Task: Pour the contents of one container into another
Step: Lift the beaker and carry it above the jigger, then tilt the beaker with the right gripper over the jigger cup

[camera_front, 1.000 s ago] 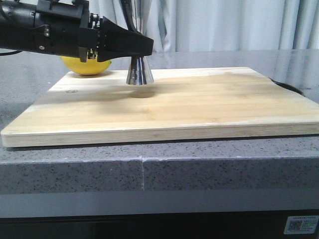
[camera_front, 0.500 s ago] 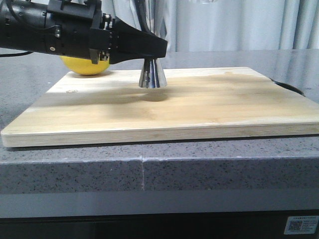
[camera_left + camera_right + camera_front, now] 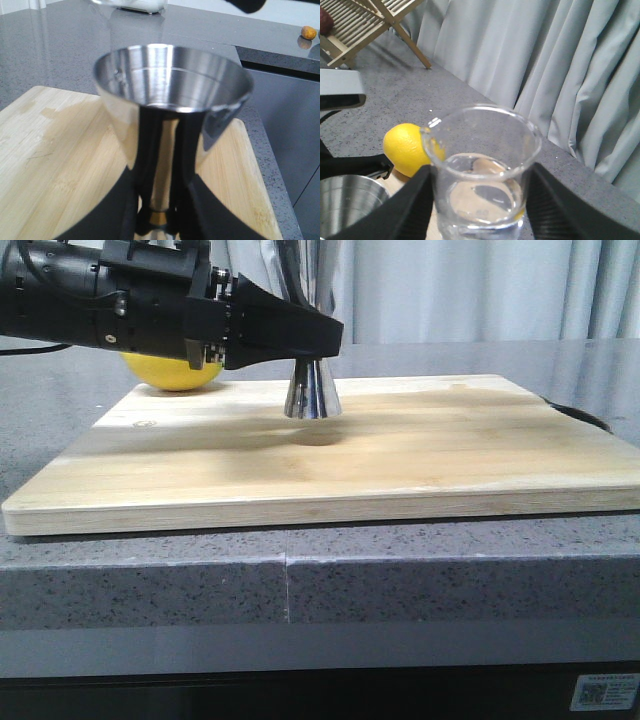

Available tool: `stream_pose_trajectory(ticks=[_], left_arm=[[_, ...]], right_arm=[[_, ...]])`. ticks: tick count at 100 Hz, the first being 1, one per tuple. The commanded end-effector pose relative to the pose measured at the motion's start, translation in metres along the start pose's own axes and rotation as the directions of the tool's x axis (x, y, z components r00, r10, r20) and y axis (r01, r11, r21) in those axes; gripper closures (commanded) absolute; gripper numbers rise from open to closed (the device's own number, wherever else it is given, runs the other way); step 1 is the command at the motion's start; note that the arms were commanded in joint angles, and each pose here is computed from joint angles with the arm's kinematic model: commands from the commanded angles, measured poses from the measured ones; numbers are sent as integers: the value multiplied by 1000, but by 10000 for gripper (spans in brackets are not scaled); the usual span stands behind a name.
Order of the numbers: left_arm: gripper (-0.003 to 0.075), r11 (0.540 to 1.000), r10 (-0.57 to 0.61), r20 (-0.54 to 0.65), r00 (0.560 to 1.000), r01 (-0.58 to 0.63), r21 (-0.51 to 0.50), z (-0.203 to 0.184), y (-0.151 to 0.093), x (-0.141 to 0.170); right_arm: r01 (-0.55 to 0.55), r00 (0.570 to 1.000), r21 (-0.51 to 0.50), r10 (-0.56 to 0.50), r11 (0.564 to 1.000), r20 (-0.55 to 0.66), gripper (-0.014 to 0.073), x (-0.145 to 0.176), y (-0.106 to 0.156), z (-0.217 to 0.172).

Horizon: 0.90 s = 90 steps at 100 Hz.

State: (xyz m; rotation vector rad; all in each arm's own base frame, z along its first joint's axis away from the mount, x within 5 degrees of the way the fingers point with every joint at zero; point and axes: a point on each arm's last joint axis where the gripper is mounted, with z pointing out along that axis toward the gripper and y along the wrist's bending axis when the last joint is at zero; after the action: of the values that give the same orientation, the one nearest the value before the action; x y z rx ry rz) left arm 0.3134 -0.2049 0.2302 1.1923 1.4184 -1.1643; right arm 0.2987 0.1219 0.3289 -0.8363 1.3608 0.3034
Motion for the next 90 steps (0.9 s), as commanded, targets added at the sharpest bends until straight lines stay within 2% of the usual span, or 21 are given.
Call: stream_pose_trajectory(ticks=[1,90], left_arm=[[739,996,44,154,987,-54,64,-3,-14,-38],[739,994,49,141,989,-62,91,2,-19,-37]], right_arm=[[36,993,-4,-35,999,111,286,-31,-4,-6],[172,984,-81,-167,982,61,286,-27,2,-5]])
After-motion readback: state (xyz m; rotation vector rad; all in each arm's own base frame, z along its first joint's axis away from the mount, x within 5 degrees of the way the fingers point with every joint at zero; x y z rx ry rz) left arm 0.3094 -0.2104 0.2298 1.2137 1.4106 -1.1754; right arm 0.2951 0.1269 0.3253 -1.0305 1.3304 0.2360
